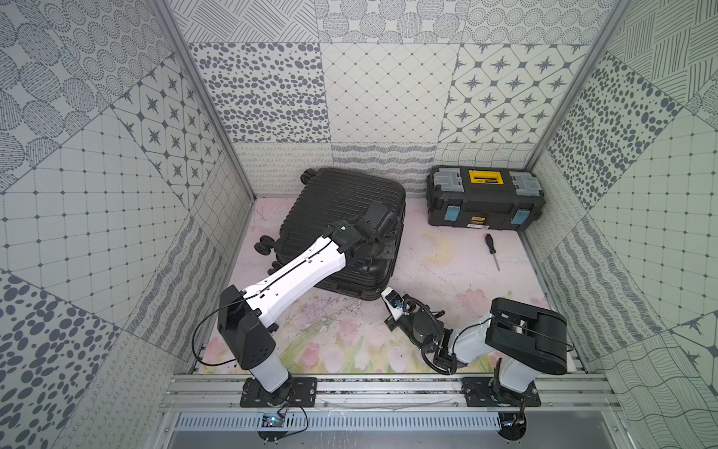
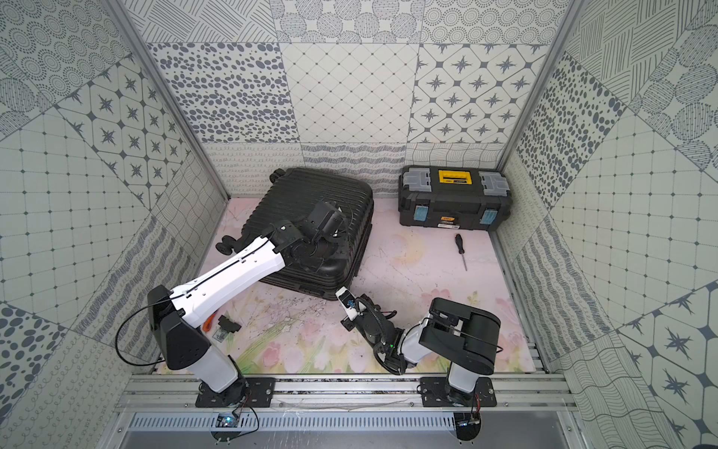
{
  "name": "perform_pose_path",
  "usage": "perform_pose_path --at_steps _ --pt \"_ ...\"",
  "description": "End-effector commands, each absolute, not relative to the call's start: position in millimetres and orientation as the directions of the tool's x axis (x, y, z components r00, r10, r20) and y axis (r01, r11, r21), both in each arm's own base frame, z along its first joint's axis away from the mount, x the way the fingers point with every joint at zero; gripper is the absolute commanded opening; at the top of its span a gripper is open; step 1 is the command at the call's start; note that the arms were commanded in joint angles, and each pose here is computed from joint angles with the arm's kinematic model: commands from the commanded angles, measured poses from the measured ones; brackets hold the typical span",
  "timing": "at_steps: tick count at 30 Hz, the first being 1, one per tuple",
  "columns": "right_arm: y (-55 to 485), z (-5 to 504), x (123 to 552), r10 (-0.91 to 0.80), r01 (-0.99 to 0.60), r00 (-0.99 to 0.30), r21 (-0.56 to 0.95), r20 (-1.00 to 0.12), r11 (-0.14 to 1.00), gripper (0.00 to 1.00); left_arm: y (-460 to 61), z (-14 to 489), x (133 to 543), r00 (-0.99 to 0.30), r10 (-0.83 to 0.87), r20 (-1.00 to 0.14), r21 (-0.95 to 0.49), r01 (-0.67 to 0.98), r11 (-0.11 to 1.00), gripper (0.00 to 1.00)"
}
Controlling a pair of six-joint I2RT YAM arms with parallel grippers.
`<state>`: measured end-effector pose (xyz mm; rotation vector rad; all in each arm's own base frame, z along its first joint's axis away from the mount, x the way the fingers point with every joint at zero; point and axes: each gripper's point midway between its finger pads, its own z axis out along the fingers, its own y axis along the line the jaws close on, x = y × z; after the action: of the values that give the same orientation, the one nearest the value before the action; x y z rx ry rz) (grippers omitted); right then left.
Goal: Open the suitcase zippers
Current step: Adjust the suitcase at the center of the board.
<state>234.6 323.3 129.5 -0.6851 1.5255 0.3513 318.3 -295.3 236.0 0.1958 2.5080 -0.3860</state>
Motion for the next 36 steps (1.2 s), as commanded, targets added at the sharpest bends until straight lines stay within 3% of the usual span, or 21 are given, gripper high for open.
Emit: perform_pose_path --at_steps 1,18,23,31,36 --pt "302.9 138.8 242.7 -0.183 -0.553 0.046 -0.178 -0.982 0.814 0.00 -244.5 176.7 284.7 -0.905 0.167 -0.390 -0.009 0.185 0.983 0.54" --pt "264.9 140.5 274.1 -0.189 -0.496 -0.016 -0.156 -0.982 0.854 0.00 -235.5 173.9 278.4 -0.902 0.175 -0.395 0.002 0.189 0.982 0.54" --pt "262.2 135.2 281.7 -0.237 -0.489 -0.009 -0.203 -0.971 0.848 0.00 -234.1 171.1 275.5 -0.904 0.179 -0.389 0.001 0.194 0.981 0.54" --pt "263.9 119.3 284.1 -0.450 -0.520 0.013 -0.390 -0.893 0.760 0.00 -227.8 172.8 272.8 -0.900 0.188 -0.393 0.016 0.198 0.980 0.54" --pt "253.1 124.7 288.3 -0.420 -0.500 -0.017 -0.356 -0.907 0.790 0.00 -221.9 195.4 273.0 -0.882 0.188 -0.433 0.020 0.199 0.980 0.55"
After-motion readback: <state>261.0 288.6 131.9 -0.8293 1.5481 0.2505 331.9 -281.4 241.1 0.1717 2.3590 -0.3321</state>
